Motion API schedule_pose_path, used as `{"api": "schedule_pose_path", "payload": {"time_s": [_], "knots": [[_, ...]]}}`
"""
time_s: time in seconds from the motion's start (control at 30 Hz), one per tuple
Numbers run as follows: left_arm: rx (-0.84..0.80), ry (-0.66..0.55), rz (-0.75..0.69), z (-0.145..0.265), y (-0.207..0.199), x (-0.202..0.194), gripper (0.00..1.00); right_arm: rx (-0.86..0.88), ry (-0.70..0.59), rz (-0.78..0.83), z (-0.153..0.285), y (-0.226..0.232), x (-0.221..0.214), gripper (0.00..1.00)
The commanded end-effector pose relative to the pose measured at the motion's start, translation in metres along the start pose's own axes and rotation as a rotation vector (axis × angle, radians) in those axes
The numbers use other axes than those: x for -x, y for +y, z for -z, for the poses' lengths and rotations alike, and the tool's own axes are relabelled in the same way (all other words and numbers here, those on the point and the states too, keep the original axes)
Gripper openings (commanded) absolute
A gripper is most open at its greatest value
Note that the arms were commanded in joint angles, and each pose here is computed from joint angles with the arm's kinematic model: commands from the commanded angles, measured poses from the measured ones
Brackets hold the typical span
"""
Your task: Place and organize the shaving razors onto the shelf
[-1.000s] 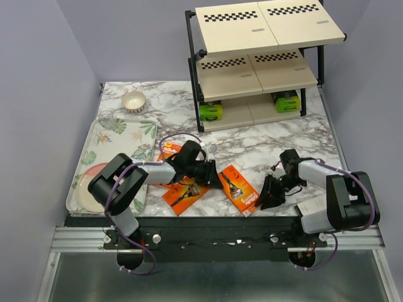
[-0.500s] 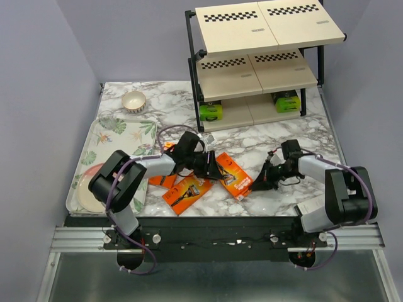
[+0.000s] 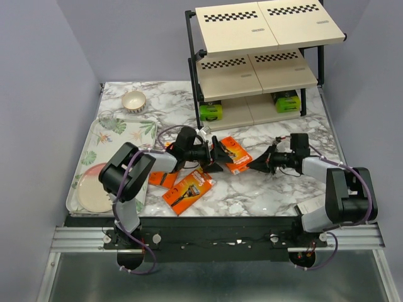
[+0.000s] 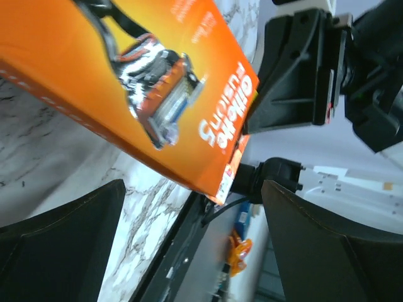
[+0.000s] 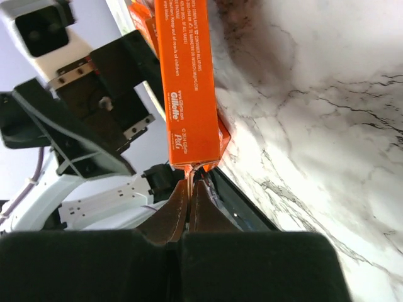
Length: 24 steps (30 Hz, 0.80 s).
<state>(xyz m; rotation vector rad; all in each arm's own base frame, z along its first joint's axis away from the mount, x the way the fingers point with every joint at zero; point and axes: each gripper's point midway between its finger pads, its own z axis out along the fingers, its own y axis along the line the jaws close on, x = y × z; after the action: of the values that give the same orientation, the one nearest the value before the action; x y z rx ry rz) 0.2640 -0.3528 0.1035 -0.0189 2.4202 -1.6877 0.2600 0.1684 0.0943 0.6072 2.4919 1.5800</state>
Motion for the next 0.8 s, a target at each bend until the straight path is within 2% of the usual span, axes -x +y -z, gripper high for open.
{"api": "schedule_pose_path", "payload": {"time_s": [0.0, 0.1, 0.23, 0.47, 0.57, 0.63, 0.67, 0.7, 0.73, 0.77], "knots": [[-0.057, -0.011, 0.121, -0.018, -0.007, 0.013, 0.99, 0.072, 0.013, -0.047, -0.002, 0.006, -0.002, 0.01], [-0.029, -0.031, 0.175, -0.024, 0.0, 0.017, 0.98, 0.069, 0.02, -0.055, -0.002, 0.005, -0.005, 0.01], [-0.047, -0.053, 0.166, -0.027, -0.007, 0.024, 0.86, 0.056, 0.015, -0.044, -0.002, 0.003, -0.005, 0.01], [-0.037, -0.061, 0.153, -0.022, -0.009, 0.024, 0.57, 0.034, 0.024, -0.002, -0.009, 0.007, -0.004, 0.01], [-0.039, -0.073, 0.142, -0.018, -0.011, 0.023, 0.49, 0.034, 0.027, 0.038, -0.011, 0.011, -0.005, 0.0], [-0.052, -0.086, 0.113, -0.015, -0.016, 0.026, 0.47, 0.022, 0.027, 0.053, -0.011, 0.012, -0.006, 0.01], [-0.07, -0.091, 0.082, -0.013, -0.02, 0.027, 0.45, 0.02, 0.019, 0.074, -0.011, 0.013, -0.004, 0.02], [-0.084, -0.094, 0.058, -0.012, -0.024, 0.028, 0.44, 0.004, 0.029, 0.065, -0.01, 0.011, -0.007, 0.13], [-0.107, -0.096, 0.024, -0.008, -0.031, 0.03, 0.43, 0.005, 0.03, 0.095, -0.006, 0.017, -0.008, 0.18], [-0.122, -0.095, -0.018, -0.004, -0.035, 0.029, 0.39, 0.013, 0.023, 0.193, -0.003, 0.028, -0.002, 0.21]]}}
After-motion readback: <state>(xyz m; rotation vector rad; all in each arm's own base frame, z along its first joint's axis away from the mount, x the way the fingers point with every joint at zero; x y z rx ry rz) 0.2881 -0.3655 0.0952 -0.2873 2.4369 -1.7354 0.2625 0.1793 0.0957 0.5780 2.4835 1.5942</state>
